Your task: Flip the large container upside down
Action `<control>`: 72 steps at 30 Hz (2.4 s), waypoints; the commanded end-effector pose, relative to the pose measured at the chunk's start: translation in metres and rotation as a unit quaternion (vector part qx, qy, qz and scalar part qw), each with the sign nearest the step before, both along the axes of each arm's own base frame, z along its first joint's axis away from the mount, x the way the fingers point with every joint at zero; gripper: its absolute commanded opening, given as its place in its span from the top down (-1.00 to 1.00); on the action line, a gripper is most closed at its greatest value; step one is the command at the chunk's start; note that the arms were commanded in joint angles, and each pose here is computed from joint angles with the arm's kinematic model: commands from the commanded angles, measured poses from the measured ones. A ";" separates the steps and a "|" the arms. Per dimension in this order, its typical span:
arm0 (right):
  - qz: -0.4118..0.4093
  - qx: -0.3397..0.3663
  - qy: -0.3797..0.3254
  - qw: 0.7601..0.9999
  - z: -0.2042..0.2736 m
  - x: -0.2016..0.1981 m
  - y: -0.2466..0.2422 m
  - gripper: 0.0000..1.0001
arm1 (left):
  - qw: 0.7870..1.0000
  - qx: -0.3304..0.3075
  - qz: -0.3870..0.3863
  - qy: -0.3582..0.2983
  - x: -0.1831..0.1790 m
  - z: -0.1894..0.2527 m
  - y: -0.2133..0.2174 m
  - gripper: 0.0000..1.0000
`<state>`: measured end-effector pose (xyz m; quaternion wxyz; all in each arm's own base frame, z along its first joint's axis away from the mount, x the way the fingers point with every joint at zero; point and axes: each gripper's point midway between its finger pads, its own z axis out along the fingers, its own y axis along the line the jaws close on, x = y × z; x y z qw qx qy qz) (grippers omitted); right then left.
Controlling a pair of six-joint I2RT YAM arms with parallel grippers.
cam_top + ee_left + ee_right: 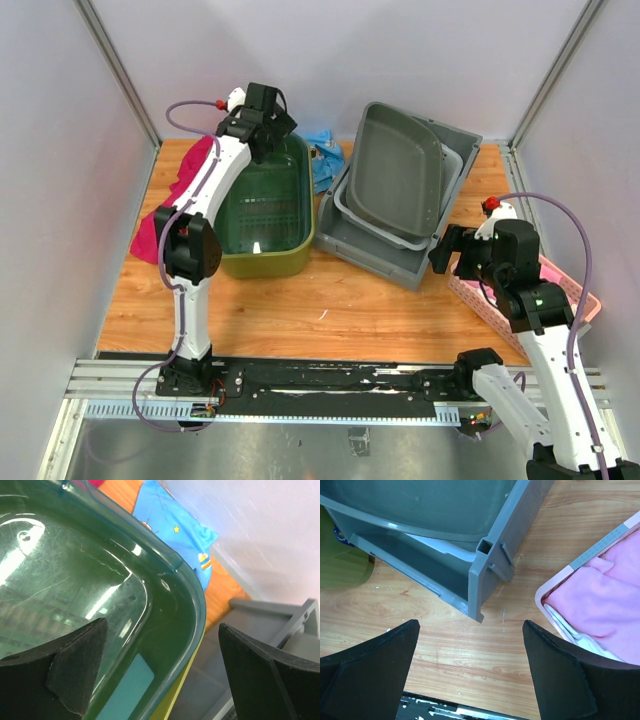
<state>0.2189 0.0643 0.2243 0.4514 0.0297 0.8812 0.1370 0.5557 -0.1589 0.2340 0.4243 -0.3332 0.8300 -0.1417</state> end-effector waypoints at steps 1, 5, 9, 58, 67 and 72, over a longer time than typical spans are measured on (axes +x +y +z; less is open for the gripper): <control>0.012 -0.002 0.004 1.000 -0.002 -0.007 0.004 -0.73 | 0.993 -0.051 0.103 -0.025 0.019 0.002 0.009 -0.93; 0.013 -0.006 0.008 1.000 -0.004 -0.008 0.003 -0.73 | 0.991 -0.072 0.113 -0.018 0.029 -0.012 0.002 -0.89; 0.018 -0.009 0.011 1.000 -0.005 -0.007 0.003 -0.73 | 0.989 -0.089 0.114 -0.013 0.036 -0.024 -0.006 -0.86; 0.000 0.003 0.017 1.000 -0.010 0.007 0.005 -0.69 | 0.966 -0.017 -0.123 -0.225 -0.030 0.197 -0.034 1.00; -0.001 0.017 0.023 1.000 -0.012 0.011 0.010 -0.66 | 0.935 0.021 -0.269 -0.230 -0.092 0.203 -0.056 0.99; 0.000 0.019 0.025 1.000 -0.013 0.012 0.011 -0.66 | 0.909 0.047 -0.336 -0.243 -0.127 0.205 -0.061 0.99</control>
